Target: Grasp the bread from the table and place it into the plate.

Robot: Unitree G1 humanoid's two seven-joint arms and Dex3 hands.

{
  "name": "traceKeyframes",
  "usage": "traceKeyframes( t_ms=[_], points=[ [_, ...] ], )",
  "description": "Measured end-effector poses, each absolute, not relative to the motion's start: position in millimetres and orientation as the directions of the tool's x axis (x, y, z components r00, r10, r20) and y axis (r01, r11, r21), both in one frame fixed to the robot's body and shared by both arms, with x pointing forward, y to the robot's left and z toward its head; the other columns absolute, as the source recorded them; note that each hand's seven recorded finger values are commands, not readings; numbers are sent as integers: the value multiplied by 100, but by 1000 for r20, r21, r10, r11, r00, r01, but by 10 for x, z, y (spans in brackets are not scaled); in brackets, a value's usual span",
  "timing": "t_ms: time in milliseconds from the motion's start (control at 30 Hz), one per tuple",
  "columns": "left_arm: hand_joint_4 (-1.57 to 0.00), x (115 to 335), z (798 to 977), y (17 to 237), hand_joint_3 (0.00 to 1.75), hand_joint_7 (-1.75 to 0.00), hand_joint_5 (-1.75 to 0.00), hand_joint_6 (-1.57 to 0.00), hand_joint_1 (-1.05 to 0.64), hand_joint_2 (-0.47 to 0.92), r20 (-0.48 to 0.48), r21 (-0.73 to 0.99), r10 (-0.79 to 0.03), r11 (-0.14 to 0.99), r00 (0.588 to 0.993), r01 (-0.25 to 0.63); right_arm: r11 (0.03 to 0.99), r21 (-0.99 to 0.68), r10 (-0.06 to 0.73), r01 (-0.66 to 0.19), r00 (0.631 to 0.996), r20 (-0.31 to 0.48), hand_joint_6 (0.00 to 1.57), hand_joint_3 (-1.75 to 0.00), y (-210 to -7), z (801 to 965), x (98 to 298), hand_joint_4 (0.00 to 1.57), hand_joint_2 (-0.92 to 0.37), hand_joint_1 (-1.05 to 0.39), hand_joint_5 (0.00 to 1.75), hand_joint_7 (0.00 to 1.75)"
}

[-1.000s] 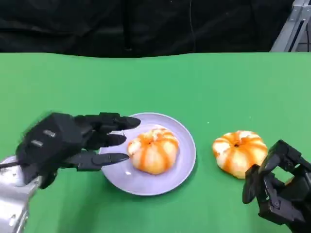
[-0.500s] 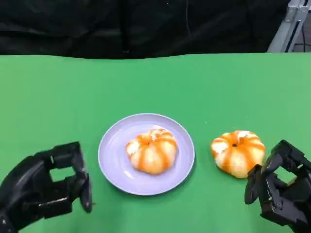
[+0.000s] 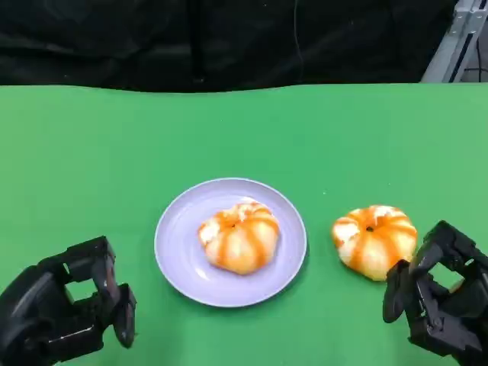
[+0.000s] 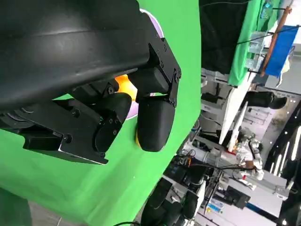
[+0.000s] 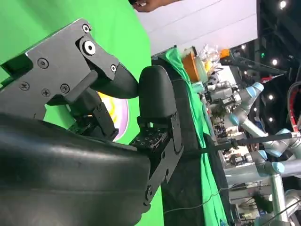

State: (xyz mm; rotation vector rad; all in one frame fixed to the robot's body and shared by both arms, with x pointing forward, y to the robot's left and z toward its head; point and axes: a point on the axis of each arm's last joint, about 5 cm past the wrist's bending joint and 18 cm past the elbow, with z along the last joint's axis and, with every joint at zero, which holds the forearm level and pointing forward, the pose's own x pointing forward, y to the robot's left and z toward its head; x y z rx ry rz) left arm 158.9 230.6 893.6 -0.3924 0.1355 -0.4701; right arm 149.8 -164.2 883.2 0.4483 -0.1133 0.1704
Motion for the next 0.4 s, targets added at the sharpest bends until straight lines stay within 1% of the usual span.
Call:
traceKeyframes(
  t_ms=[400],
  points=[
    [-88, 1589, 8937, 2304, 128, -175, -175, -75, 3, 68, -36, -400, -466, 818, 884, 414, 886, 421, 144, -196, 978, 153, 71, -130, -1640, 8833, 1498, 90, -45, -17, 175, 163]
  ],
)
